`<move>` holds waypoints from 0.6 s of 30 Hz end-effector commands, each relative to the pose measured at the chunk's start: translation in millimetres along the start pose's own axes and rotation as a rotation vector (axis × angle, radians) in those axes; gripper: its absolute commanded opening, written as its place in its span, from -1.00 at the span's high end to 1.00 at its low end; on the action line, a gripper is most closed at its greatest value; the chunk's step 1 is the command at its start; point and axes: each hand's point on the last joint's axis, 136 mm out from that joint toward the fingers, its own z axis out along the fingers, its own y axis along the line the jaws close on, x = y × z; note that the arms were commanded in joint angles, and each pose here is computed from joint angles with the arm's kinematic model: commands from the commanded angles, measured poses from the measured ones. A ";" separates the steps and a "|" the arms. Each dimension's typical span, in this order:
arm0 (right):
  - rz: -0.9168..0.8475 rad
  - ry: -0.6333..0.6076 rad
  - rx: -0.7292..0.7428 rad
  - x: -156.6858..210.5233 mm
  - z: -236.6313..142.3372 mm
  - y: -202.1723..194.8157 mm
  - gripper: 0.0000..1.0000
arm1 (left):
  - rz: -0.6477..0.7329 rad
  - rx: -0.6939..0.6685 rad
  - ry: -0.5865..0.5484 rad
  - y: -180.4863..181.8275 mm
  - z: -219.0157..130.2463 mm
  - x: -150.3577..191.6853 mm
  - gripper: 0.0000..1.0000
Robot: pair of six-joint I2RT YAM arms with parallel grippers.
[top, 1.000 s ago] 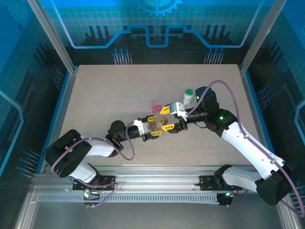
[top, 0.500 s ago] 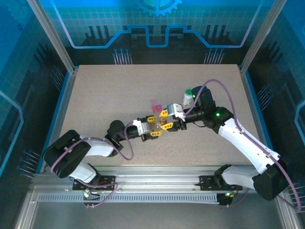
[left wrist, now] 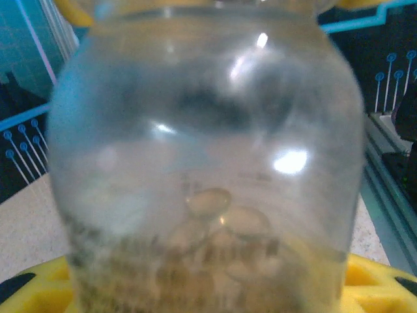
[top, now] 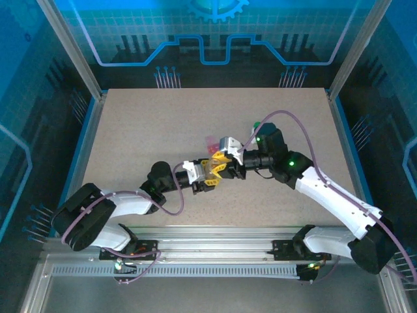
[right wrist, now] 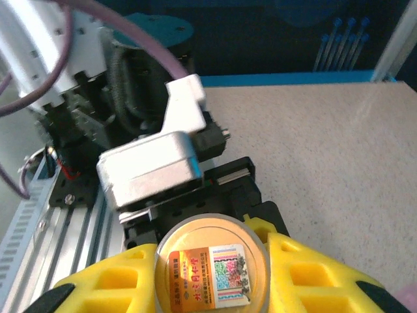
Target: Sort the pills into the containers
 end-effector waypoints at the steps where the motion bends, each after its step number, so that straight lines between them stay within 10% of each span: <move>1: 0.318 0.040 0.248 24.5 5.9 -38.6 0.76 | 0.159 -0.162 -0.081 31.3 0.2 -42.1 1.00; 6: 0.351 0.020 0.322 18.7 -1.8 -44.1 0.71 | 0.166 -0.210 -0.065 37.4 -3.4 -40.1 1.00; 13: -0.028 0.075 0.073 8.7 -11.5 5.0 -0.43 | 0.150 -0.148 -0.076 24.6 -4.6 -38.9 1.00; 18: -0.091 0.148 0.029 10.5 -13.1 4.2 -0.66 | 0.134 -0.112 -0.091 19.5 -1.2 -37.1 1.00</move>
